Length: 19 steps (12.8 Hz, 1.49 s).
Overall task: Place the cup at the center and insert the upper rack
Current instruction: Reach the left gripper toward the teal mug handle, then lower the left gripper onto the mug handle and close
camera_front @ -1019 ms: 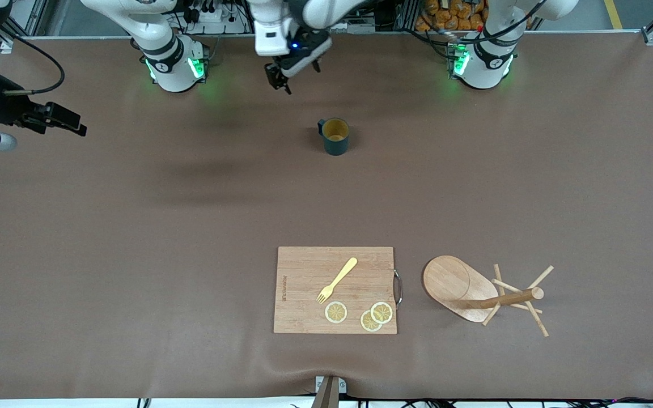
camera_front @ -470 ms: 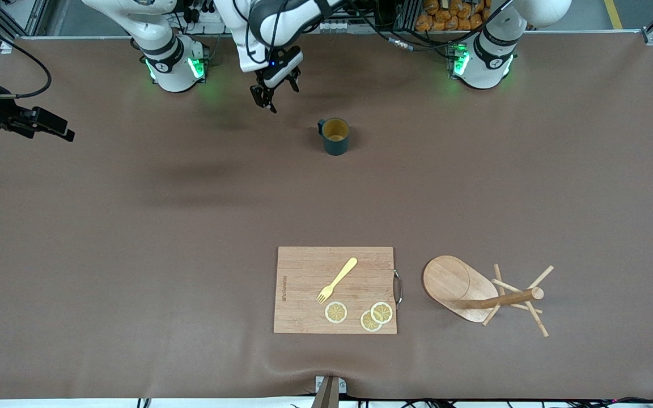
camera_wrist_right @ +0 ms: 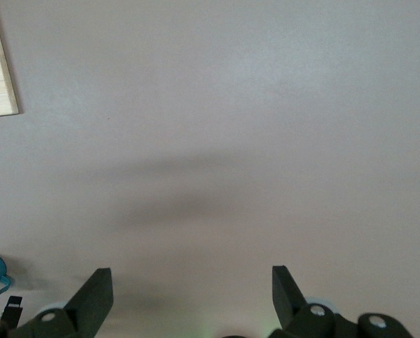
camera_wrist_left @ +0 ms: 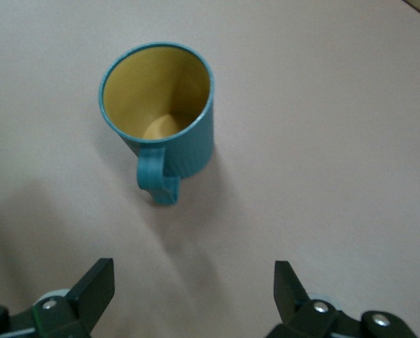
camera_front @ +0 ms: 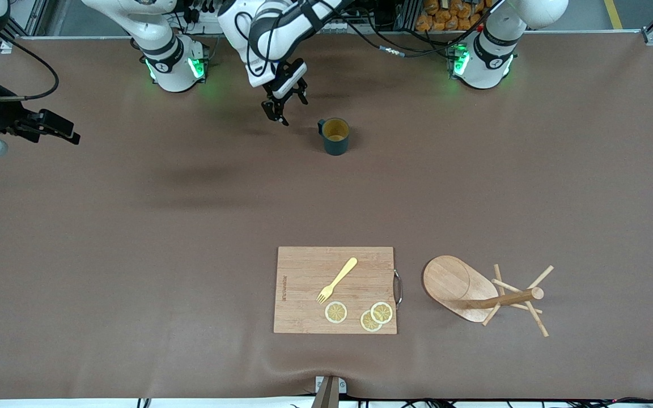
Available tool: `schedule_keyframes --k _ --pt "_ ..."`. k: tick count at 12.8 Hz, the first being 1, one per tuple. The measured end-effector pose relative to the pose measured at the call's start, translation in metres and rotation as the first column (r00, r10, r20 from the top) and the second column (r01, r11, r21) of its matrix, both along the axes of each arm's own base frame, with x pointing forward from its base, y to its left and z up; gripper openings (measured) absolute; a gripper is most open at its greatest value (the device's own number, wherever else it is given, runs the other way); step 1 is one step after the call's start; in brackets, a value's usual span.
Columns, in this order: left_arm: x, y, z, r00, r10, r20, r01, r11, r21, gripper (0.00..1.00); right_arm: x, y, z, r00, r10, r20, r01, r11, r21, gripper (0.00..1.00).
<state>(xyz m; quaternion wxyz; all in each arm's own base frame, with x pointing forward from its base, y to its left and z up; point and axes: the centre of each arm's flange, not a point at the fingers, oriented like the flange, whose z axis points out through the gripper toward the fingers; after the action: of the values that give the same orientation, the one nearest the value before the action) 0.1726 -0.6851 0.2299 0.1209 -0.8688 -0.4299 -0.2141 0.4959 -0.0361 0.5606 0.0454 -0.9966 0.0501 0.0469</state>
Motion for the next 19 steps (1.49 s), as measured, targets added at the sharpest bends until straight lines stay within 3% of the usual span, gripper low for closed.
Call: schedule_keyframes --k 5,13,15,19 --pt "0.001 0.014 -0.030 1.000 0.017 0.023 -0.019 0.994 0.110 1.00 -0.001 0.001 -0.005 1.000 0.002 -0.007 -0.002 1.000 0.000 1.00" --pt "-0.020 0.017 -0.060 0.995 -0.030 0.098 0.012 0.983 0.185 1.00 -0.001 0.009 -0.008 1.000 0.018 -0.012 -0.018 1.000 0.000 1.00" --pt "-0.018 0.018 -0.063 0.994 -0.029 0.105 0.009 0.982 0.190 0.94 0.001 0.010 -0.008 1.000 0.026 -0.005 -0.026 0.999 -0.019 1.00" --pt "-0.015 0.019 -0.063 0.994 -0.025 0.109 0.003 0.981 0.194 0.94 0.005 0.026 -0.006 0.996 0.084 0.019 -0.082 0.993 -0.088 1.00"
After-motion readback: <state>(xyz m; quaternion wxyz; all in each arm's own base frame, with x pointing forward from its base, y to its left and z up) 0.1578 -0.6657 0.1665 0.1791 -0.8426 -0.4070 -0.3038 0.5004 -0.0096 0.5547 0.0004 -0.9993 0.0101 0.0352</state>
